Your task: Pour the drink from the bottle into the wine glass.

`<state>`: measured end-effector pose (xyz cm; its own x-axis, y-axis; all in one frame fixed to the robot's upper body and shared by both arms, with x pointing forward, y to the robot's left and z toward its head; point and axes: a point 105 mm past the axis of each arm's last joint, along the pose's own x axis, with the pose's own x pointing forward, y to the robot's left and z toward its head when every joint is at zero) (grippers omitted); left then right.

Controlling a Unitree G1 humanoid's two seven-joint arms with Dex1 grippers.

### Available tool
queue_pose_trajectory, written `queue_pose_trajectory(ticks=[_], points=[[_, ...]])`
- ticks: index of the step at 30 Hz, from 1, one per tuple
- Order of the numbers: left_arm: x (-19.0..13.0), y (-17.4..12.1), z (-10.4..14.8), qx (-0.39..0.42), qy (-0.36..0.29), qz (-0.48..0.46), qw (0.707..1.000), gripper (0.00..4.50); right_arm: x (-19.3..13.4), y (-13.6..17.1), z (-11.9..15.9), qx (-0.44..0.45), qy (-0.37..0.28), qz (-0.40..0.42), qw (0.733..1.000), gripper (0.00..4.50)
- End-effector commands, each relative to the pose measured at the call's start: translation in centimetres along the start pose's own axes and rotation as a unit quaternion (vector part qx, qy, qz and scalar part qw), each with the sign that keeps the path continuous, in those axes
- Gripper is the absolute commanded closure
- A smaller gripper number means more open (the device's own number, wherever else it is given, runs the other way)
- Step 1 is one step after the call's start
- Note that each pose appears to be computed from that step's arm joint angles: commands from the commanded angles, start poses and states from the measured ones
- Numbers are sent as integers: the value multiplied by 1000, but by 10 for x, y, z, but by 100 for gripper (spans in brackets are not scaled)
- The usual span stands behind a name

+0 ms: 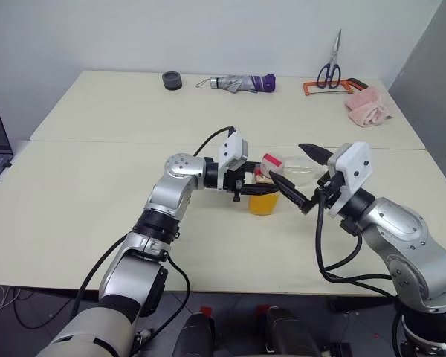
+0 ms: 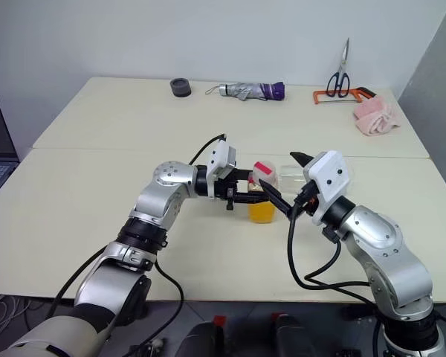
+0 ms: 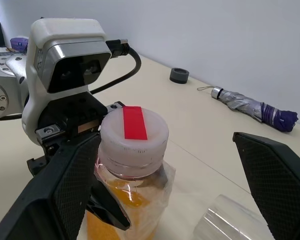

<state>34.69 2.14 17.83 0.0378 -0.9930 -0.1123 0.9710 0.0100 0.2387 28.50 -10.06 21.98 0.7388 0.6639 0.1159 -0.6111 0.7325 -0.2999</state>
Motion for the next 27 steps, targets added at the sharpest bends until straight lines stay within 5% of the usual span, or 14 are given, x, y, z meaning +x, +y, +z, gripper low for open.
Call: queue_pose_trajectory(ticks=[1,27], points=[[0,4,21,33,-20,-5,999,260,-6,-6,11,-20,-17,-17,1000,0],[-1,4,21,35,-19,-6,999,260,-8,-9,9,-29,-7,-11,999,0]])
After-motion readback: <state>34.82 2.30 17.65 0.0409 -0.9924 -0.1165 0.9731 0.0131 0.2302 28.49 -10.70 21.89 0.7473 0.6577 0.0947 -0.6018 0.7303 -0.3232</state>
